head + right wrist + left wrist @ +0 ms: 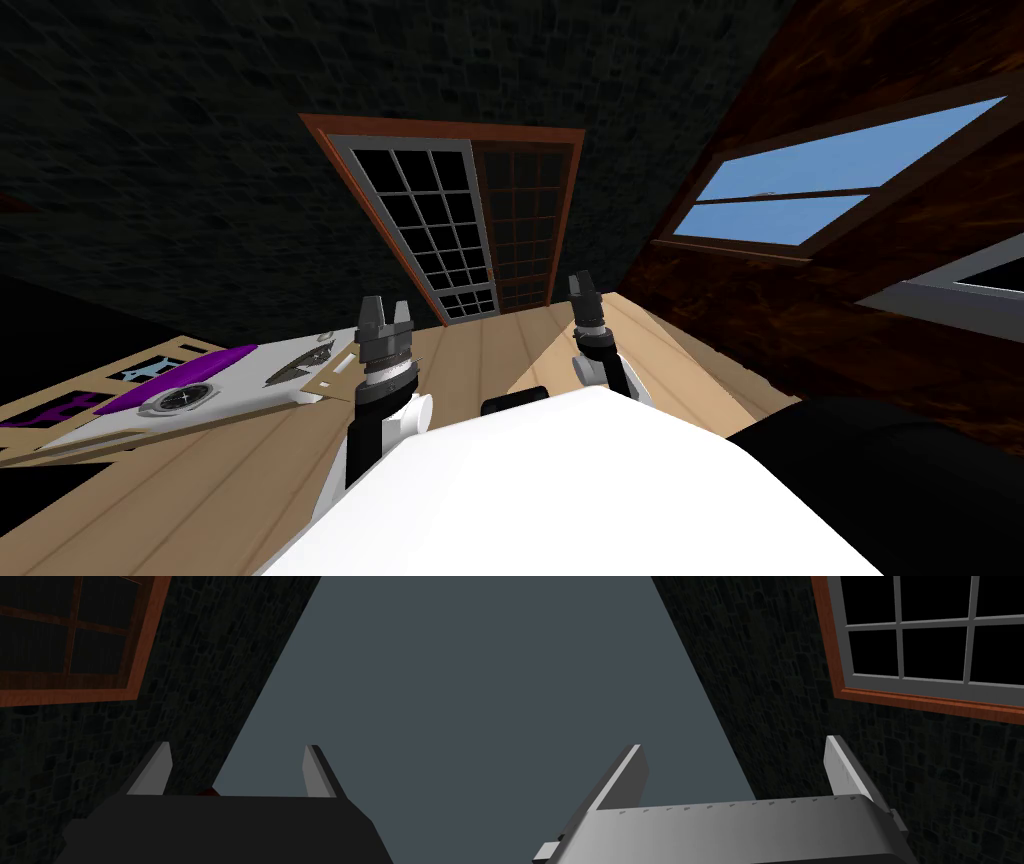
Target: Pull the door open
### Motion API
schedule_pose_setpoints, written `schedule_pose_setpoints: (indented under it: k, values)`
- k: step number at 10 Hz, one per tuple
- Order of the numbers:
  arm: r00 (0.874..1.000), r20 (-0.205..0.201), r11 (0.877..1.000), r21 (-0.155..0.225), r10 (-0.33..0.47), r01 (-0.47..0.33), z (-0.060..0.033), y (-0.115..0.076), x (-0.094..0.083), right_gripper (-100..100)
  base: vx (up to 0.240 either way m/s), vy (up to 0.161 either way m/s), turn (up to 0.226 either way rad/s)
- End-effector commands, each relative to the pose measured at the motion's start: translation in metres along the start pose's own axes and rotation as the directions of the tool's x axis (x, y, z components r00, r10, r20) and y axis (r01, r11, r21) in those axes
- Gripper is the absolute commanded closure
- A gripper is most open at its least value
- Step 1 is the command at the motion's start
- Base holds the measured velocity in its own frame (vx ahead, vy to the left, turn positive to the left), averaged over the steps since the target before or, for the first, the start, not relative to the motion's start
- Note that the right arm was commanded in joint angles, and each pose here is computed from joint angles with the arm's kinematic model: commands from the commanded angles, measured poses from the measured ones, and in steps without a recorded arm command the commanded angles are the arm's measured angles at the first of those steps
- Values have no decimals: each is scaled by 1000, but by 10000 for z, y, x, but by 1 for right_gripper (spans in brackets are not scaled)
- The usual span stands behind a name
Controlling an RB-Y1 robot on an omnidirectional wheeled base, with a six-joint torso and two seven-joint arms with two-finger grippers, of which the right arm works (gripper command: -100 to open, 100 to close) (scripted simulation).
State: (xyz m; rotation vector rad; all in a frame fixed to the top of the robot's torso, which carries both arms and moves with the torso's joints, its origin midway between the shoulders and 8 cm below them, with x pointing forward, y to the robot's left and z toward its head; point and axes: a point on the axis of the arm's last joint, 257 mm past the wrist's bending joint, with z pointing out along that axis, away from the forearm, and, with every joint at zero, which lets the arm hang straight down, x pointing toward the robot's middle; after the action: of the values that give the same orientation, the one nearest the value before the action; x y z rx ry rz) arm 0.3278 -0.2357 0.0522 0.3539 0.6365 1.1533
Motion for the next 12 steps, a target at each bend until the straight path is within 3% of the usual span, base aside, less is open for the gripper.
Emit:
schedule_pose_setpoints:
  k: [1, 5, 8, 10, 12]
  values:
    - [999, -17, 999, 20, -45, 46, -58, -124, 15, -100, 36, 65, 89]
    - [989, -53, 989, 59, -136, 139, -187, -376, 27, -100, 190, 33, 34]
    - [970, -92, 968, 95, -224, 233, -332, -631, 20, -100, 193, 43, 53]
    - [950, -123, 946, 120, -288, 302, -451, -820, 3, -100, 152, 43, 53]
    - [936, -141, 931, 133, -322, 341, -521, -924, -11, -100, 131, 48, 39]
